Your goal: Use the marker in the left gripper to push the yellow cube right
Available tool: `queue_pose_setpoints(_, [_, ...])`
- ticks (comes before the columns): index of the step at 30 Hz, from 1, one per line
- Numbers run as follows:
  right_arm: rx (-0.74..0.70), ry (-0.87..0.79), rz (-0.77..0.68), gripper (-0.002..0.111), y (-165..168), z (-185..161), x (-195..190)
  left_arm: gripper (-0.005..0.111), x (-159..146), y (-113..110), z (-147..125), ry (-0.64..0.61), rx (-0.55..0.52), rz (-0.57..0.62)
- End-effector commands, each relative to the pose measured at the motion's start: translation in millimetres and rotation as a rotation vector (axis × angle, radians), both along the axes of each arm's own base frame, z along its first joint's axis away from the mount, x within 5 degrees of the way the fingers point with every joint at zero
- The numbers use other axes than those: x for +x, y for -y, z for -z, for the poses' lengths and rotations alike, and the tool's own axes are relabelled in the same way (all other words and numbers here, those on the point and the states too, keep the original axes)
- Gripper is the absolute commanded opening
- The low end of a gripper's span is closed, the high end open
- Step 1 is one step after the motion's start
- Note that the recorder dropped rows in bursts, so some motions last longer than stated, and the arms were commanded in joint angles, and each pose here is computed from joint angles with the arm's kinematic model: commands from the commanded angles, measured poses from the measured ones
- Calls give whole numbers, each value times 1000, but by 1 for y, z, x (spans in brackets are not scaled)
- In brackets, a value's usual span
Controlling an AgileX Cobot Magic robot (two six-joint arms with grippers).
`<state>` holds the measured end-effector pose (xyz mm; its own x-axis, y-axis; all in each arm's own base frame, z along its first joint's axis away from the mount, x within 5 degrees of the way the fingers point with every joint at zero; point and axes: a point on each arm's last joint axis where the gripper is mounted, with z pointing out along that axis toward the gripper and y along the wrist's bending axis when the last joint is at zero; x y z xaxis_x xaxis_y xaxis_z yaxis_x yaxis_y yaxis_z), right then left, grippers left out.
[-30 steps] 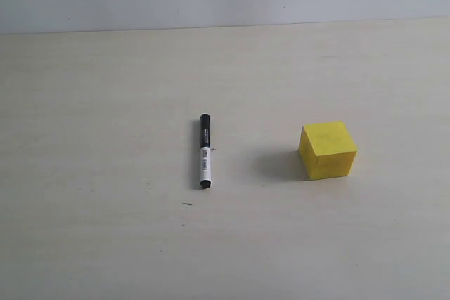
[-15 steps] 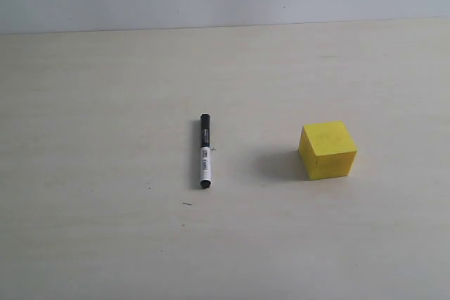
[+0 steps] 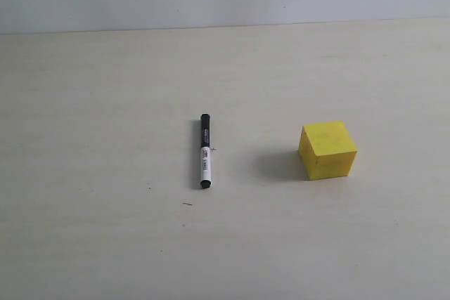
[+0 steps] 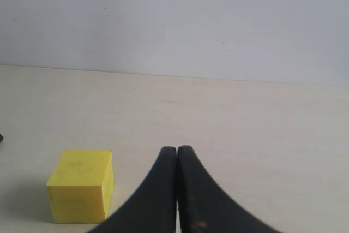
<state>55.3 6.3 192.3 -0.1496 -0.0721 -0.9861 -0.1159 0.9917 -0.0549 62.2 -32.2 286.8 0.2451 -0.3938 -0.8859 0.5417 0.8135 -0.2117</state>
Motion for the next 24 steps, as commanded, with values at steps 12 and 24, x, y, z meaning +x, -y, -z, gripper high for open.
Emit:
queue_pose_setpoints(12, [1, 7, 4, 0, 0, 1, 0, 0, -19, -21, 25, -125, 211, -282])
queue_pose_setpoints(24, [1, 7, 4, 0, 0, 1, 0, 0, -14, -19, 56, -333, 335, -279])
